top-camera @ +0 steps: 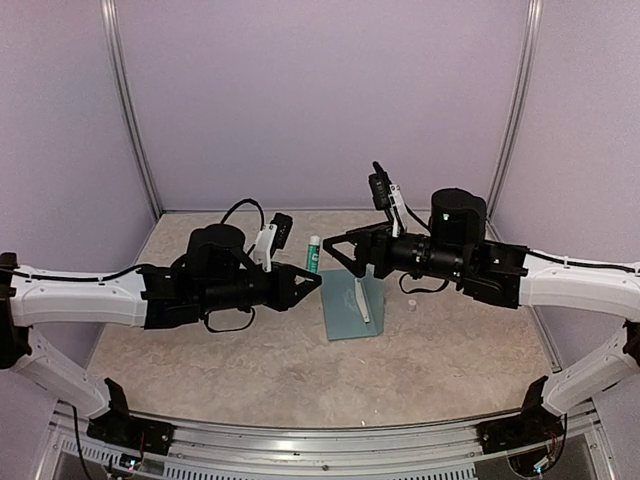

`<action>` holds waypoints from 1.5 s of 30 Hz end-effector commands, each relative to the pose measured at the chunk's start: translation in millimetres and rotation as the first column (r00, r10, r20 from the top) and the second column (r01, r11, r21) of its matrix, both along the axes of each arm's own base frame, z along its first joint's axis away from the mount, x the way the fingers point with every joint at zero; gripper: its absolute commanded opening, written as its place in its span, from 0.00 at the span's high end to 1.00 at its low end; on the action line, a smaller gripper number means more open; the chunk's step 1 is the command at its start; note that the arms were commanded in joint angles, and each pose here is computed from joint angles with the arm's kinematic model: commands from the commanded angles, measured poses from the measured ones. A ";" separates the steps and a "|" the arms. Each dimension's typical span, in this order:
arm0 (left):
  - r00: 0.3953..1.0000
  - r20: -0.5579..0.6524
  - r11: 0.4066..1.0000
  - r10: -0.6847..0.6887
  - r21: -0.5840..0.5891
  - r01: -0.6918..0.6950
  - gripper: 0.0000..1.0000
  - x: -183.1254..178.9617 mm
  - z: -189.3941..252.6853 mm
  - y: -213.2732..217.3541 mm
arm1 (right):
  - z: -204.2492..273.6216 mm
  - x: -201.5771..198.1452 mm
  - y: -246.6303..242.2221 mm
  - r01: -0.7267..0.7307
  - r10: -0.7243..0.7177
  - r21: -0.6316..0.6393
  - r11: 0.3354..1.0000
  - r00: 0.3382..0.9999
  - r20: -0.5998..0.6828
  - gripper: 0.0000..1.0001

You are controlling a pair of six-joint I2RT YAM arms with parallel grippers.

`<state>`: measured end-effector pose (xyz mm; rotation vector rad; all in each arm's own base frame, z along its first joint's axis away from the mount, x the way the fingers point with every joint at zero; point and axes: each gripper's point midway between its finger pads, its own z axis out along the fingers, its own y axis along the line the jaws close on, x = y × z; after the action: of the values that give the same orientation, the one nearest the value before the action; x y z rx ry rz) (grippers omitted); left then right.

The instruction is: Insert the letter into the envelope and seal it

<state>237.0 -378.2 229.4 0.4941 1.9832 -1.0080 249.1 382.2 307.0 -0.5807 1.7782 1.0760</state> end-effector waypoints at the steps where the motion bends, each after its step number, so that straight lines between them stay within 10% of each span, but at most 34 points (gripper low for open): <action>1: 0.996 0.031 0.989 -0.082 -0.121 0.085 1.00 -8.2 32.9 2.3 | 32.4 -19.0 -13.0 -0.130 0.117 0.147 0.980 0.988 0.099 0.19; 8: 0.919 0.122 0.891 -0.374 -0.226 0.393 1.00 -58.6 65.3 -5.6 | 43.3 -51.5 -9.5 -0.363 0.327 0.237 0.901 0.928 0.180 0.17; 22: 0.827 0.173 0.791 -0.535 -0.243 0.562 0.99 -91.3 82.7 -14.2 | 52.3 -79.2 11.5 -0.567 0.527 0.255 0.783 0.823 0.212 0.28; 31: 0.823 0.167 0.790 -0.543 -0.232 0.568 1.00 -90.0 79.3 -18.9 | 55.5 -83.6 15.8 -0.600 0.562 0.290 0.745 0.800 0.210 0.50; 37: 0.837 0.156 0.810 -0.524 -0.212 0.547 1.00 -85.7 74.0 -18.0 | 52.5 -83.1 18.8 -0.598 0.565 0.288 0.748 0.801 0.196 0.82; 45: 0.951 0.176 0.961 -0.255 -0.062 0.270 1.00 -38.3 59.6 -5.4 | 36.4 -53.8 27.0 -0.446 0.432 0.239 0.863 0.895 0.109 0.99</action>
<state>165.5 -392.7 286.3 0.9083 1.7072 -1.4215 179.6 401.0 342.4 -0.9348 1.3856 1.6641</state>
